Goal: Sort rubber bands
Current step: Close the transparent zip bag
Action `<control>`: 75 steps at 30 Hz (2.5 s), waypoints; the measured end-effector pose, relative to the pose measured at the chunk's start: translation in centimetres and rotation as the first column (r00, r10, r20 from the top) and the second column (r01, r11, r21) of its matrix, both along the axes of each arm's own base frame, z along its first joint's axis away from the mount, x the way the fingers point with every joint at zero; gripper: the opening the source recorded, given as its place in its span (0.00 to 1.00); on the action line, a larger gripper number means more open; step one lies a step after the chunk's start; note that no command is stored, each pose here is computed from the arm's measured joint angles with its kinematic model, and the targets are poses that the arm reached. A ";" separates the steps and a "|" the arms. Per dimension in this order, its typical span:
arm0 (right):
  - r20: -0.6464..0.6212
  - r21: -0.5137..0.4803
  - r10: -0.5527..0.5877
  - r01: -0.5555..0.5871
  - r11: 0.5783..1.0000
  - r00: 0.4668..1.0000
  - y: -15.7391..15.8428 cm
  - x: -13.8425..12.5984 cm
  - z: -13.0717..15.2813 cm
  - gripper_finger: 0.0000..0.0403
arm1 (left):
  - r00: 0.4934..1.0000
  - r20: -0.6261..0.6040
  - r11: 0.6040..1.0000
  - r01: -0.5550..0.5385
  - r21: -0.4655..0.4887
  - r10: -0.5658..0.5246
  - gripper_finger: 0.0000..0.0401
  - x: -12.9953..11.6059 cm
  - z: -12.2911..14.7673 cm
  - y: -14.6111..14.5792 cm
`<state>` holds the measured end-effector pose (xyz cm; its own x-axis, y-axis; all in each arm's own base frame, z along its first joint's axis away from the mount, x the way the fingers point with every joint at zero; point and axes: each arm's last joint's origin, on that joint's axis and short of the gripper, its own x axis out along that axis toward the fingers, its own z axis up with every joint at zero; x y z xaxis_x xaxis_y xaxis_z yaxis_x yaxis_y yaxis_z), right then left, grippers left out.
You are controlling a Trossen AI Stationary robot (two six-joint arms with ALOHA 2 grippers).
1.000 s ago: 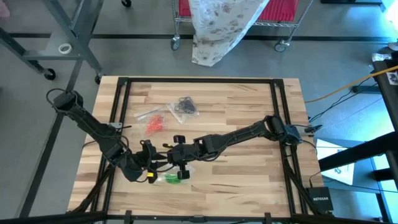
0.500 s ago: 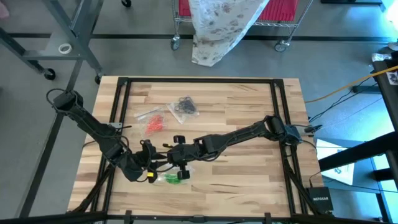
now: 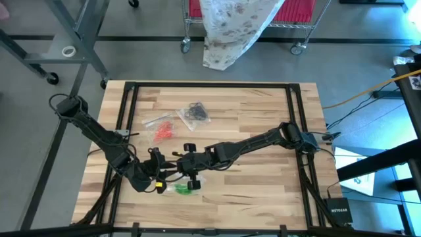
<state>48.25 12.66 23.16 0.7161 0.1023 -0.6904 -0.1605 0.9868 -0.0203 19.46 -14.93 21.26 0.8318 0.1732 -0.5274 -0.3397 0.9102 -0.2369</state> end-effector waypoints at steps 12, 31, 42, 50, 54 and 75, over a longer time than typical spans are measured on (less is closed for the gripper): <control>-0.004 0.019 -0.018 0.018 1.000 1.000 0.0 0.0 0.0 0.08 | 1.000 0.000 1.000 0.006 0.019 -0.006 0.24 0.0 0.0 0.0; -0.155 -0.037 -0.040 0.035 0.999 0.987 -2.6 -1.2 0.2 0.39 | 1.000 -0.004 1.000 0.005 0.021 -0.005 0.24 0.0 0.0 0.0; -0.149 0.237 -0.028 0.063 0.969 0.988 -7.4 -0.9 -4.4 0.39 | 0.997 -0.062 0.999 -0.051 -0.017 0.050 0.24 -1.0 -0.7 0.1; -0.272 0.479 -0.079 0.206 0.854 0.959 -7.2 -2.4 -8.3 0.39 | 0.996 -0.072 0.999 -0.049 -0.019 0.048 0.24 -1.3 -0.8 -0.1; -0.329 0.497 -0.055 0.223 0.839 0.943 -7.2 -3.0 -9.3 0.39 | 0.996 -0.076 0.999 -0.044 -0.006 0.043 0.24 -1.2 -0.8 0.0; -0.239 0.616 0.173 0.012 0.788 0.956 -4.0 -2.8 -9.4 0.22 | 0.996 -0.057 0.997 -0.073 -0.023 0.071 0.24 -0.6 -0.6 0.4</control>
